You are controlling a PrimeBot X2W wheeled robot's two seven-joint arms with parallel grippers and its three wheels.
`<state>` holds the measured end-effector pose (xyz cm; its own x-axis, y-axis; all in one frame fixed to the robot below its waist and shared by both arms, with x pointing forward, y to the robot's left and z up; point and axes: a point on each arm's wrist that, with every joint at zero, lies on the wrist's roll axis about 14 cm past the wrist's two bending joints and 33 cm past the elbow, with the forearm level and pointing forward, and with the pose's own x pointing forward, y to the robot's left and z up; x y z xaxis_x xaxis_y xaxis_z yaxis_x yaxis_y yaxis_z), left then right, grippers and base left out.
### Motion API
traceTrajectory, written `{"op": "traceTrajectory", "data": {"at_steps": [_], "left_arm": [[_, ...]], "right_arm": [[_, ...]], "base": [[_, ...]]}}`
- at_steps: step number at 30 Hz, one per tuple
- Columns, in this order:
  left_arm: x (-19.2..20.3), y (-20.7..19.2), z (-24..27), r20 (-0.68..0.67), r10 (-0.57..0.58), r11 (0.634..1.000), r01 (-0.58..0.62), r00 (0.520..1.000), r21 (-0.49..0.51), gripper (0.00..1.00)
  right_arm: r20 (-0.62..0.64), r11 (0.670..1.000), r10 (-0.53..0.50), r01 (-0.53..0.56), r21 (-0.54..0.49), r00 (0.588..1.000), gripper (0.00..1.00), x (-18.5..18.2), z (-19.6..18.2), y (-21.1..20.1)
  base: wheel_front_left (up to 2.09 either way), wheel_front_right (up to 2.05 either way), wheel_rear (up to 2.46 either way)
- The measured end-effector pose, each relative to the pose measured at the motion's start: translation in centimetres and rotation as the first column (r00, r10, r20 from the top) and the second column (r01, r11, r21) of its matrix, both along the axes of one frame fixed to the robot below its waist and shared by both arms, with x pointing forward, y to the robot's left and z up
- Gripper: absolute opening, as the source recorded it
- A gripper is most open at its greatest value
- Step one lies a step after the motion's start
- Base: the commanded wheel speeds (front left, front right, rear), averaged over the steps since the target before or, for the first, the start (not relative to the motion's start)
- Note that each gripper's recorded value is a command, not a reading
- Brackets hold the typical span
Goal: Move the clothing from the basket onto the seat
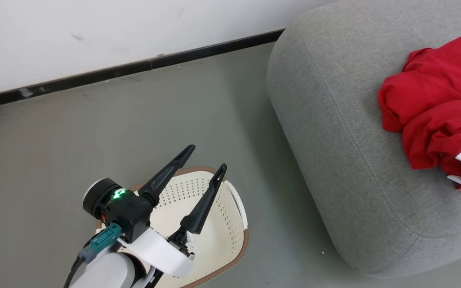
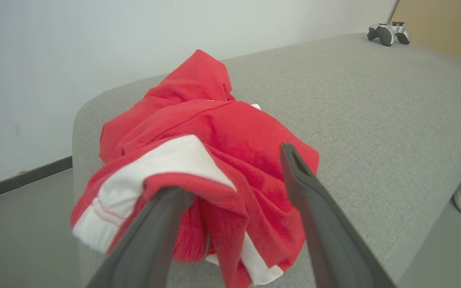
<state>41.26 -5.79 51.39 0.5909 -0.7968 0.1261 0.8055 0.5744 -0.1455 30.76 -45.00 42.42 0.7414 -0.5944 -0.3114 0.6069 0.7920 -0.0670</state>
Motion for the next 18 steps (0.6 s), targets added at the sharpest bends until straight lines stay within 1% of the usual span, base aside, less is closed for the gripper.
{"op": "traceTrajectory", "data": {"at_steps": [9,18], "left_arm": [[-0.6,-1.2,1.2,0.022,-0.021,0.999,0.022,1.0,-0.023,1.0],[-1.2,-1.9,1.9,0.031,-0.039,0.999,0.04,0.999,-0.034,1.0]], "right_arm": [[-0.032,0.999,-0.005,0.007,0.047,0.999,1.0,-3.7,-2.1,1.7],[-0.036,0.997,-0.002,0.004,0.073,0.999,1.0,-6.0,-2.9,3.1]], "base": [[0.0,0.0,0.0],[0.0,0.0,0.0]]}}
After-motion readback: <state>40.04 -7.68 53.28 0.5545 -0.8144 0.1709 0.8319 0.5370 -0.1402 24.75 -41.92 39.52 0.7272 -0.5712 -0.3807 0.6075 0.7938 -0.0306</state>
